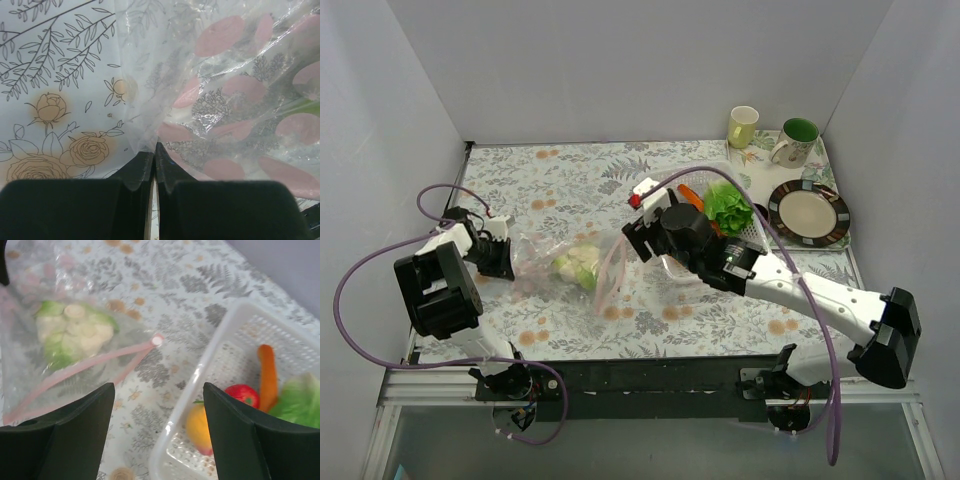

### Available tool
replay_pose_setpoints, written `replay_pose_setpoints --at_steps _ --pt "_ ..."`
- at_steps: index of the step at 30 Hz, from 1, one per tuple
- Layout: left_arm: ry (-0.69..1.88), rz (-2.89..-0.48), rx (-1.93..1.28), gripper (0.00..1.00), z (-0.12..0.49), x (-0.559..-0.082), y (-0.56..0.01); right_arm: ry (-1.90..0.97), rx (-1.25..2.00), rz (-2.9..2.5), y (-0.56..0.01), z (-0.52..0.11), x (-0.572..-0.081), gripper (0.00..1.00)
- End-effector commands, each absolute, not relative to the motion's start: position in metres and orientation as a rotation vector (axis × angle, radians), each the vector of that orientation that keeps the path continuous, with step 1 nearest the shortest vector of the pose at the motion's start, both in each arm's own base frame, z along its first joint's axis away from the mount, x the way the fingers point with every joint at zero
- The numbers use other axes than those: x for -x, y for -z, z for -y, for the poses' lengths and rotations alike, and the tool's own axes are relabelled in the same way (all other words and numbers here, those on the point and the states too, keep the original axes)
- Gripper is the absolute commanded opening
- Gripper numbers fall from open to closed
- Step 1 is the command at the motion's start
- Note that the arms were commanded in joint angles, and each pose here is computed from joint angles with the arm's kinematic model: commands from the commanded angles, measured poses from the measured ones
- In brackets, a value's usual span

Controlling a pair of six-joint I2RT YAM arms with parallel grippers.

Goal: Open the zip-top bag and remove the fake food

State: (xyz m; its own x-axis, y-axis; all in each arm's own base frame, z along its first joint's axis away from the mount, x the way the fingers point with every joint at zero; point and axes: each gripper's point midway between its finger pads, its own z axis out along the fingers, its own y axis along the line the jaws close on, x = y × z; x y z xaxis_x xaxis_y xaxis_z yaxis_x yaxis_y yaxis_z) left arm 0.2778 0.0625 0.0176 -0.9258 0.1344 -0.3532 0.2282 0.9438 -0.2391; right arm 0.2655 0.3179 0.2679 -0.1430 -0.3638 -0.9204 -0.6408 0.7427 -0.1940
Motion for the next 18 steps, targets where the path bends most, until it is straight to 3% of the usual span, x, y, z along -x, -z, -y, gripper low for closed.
replay_pose_setpoints --at_steps 1,2,3,4,9,12,18 --pt "0.288 -2.773 -0.279 0.0 -0.081 -0.291 -0.026 -0.423 0.971 -1.816 -0.2 -0.357 -0.235 0.74" --pt "0.282 -2.768 -0.274 0.0 -0.083 -0.295 -0.031 -0.441 0.974 -1.808 -0.196 -0.362 -0.234 0.73" --pt "0.276 -2.753 -0.265 0.09 -0.086 -0.306 -0.04 -0.442 0.997 -1.827 -0.181 -0.364 -0.232 0.73" --pt "0.317 -2.772 -0.262 0.27 -0.083 -0.303 -0.046 -0.453 0.995 -1.834 -0.178 -0.367 -0.23 0.73" --pt "0.337 -2.712 -0.285 0.55 -0.082 -0.321 -0.082 -0.491 1.004 -1.841 -0.163 -0.382 -0.232 0.73" --pt "0.385 -2.661 -0.282 0.61 -0.076 -0.33 -0.111 -0.513 1.025 -1.844 -0.157 -0.391 -0.232 0.74" --pt "0.553 -2.557 -0.295 0.61 -0.045 -0.337 -0.161 -0.571 1.019 -1.882 -0.138 -0.401 -0.227 0.75"
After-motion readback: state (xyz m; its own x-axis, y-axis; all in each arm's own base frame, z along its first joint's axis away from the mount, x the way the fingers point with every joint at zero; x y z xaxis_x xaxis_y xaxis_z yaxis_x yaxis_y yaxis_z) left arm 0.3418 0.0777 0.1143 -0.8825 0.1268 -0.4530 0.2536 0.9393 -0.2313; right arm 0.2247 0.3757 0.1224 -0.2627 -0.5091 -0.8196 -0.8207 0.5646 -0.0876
